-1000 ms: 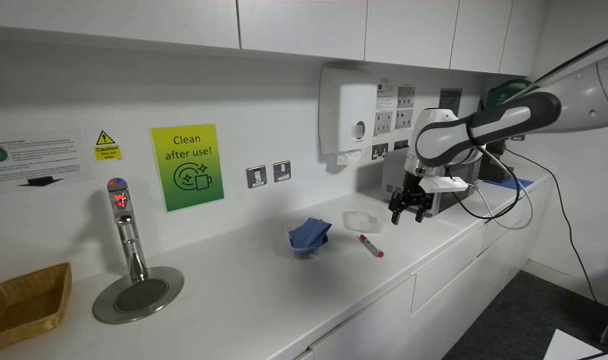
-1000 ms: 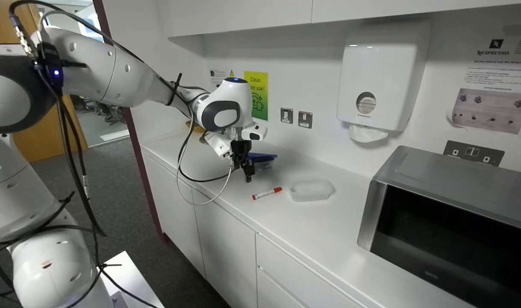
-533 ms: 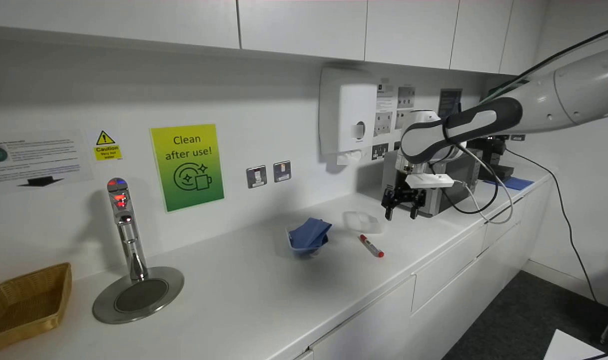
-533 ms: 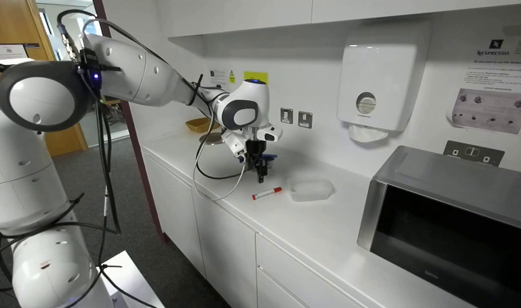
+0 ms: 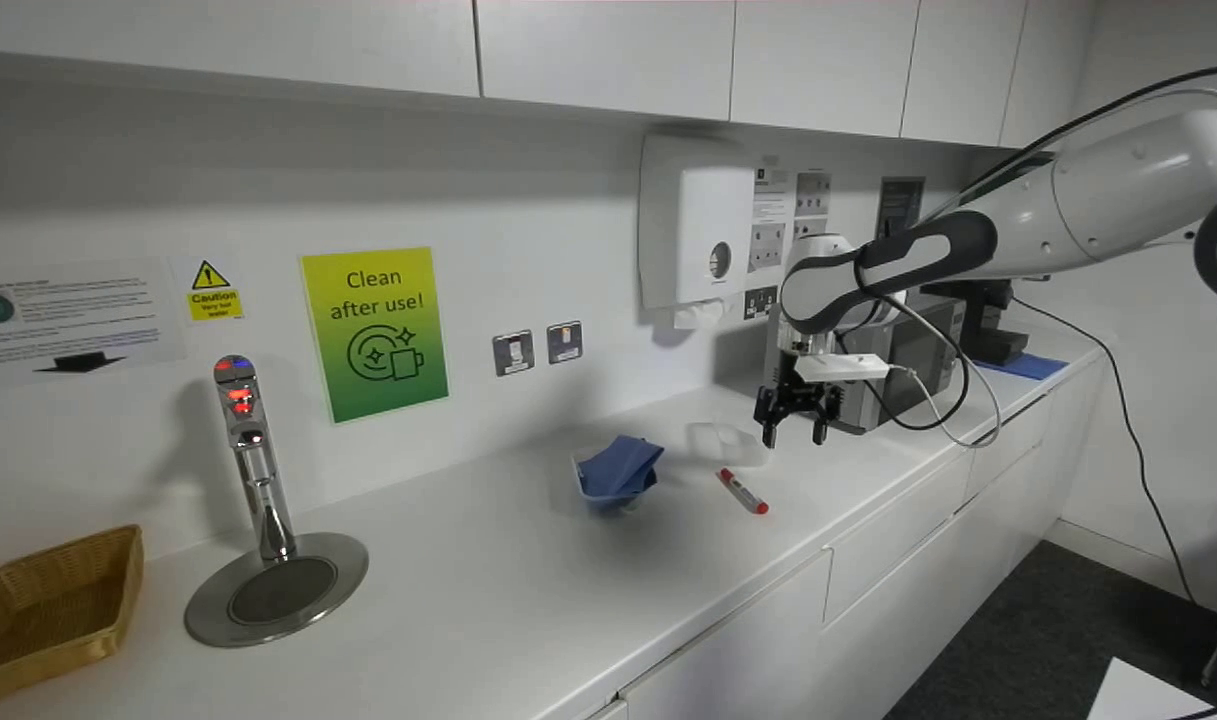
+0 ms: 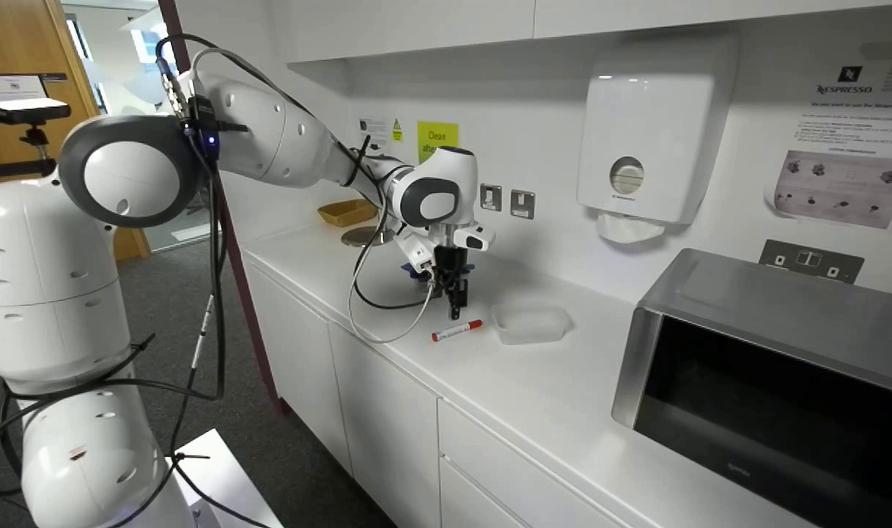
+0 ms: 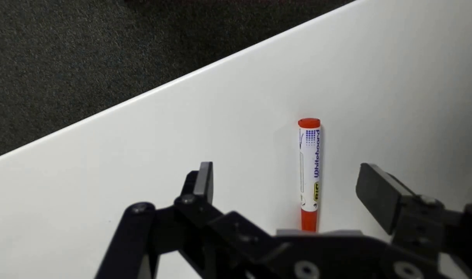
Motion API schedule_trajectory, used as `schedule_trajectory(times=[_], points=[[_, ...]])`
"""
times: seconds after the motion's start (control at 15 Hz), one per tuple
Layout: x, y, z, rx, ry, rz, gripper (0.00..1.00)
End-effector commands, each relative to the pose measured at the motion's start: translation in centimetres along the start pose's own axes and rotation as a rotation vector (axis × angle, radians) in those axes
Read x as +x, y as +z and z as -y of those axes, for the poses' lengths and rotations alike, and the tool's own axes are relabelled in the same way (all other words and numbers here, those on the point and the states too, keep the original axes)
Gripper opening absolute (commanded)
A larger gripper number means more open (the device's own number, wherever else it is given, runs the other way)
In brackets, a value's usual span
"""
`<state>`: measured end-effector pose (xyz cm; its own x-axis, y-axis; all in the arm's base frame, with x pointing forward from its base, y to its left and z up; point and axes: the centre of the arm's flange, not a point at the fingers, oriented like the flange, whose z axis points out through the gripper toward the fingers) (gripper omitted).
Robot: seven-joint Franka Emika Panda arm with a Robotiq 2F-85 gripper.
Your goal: Put the marker in the bowl
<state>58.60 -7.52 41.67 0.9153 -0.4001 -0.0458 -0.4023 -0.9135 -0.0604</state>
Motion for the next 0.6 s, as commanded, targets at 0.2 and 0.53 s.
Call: schedule_trajectory(times=[0.2, 0.53], points=[[0.3, 0.1, -0.4, -0.001, 0.002, 0.003, 1.00], [4.5, 0.7, 0.4, -0.026, 0.038, 0.014, 1.00]])
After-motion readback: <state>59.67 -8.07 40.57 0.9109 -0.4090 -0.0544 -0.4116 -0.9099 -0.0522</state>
